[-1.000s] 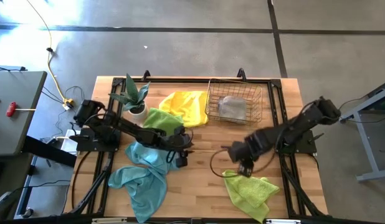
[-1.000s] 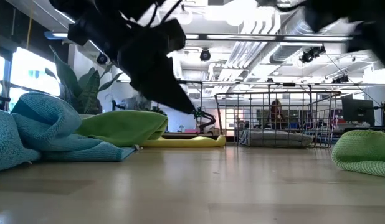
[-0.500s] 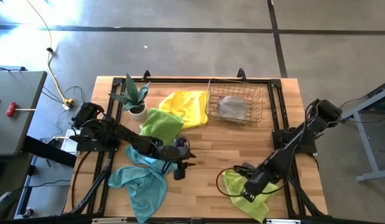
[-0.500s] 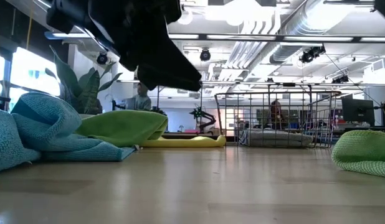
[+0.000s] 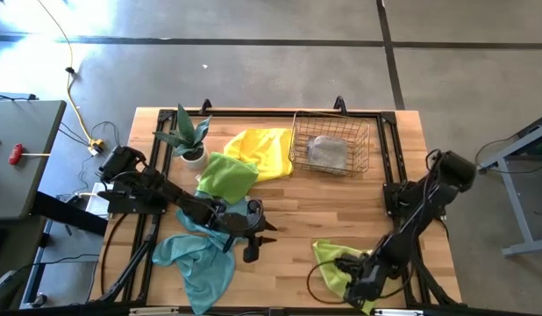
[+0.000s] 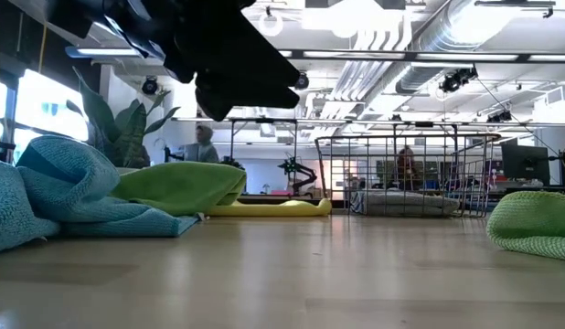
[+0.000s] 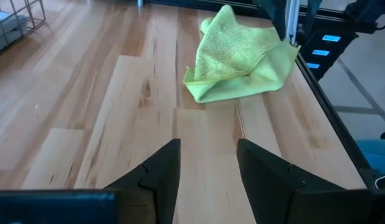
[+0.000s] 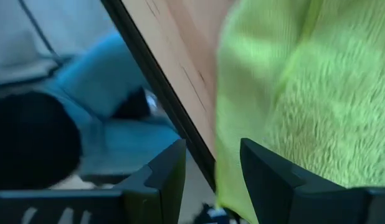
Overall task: Fold microfiber towels
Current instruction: Fold the light green microfiber towel
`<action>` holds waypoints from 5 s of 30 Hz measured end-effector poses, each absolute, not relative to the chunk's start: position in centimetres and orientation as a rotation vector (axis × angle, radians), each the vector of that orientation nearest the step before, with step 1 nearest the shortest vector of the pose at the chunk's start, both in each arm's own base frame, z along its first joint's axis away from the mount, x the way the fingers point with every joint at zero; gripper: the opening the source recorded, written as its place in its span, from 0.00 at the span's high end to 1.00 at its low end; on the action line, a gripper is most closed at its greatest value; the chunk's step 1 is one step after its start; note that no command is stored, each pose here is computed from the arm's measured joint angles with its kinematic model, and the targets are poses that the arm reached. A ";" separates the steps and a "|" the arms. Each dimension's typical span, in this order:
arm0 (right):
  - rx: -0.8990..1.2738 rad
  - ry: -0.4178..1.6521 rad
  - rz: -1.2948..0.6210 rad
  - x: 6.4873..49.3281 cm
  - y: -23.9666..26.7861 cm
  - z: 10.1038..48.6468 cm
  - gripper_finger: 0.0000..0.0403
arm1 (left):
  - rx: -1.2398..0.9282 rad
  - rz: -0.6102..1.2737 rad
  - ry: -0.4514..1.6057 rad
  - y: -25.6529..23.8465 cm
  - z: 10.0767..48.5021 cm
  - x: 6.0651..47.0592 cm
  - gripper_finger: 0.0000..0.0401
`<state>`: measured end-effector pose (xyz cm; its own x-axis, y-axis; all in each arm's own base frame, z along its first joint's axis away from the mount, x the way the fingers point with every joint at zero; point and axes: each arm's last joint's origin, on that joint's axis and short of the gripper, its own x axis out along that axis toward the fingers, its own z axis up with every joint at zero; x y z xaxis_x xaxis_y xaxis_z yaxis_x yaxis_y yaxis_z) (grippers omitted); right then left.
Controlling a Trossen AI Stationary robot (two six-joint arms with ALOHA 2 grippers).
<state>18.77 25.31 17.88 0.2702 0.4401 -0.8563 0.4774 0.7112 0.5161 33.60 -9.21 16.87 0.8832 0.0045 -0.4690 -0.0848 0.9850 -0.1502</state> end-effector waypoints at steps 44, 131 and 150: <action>0.293 1.535 -0.419 17.5 24.3 18.3 0.64 | -0.182 0.065 0.485 -9.2 16.9 33.6 0.63; 0.230 1.465 -0.392 18.6 25.4 25.6 1.00 | 0.175 -0.029 0.253 -9.4 18.7 34.6 0.63; 0.291 1.387 -0.347 21.3 24.2 30.1 1.00 | 0.184 -0.218 0.089 -10.9 15.5 43.4 0.63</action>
<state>21.32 24.19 30.13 0.1470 -0.0679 -0.9868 0.4053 0.9142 -0.0025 43.43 -10.91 15.45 0.9724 -0.2067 -0.1079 0.2230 0.9596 0.1717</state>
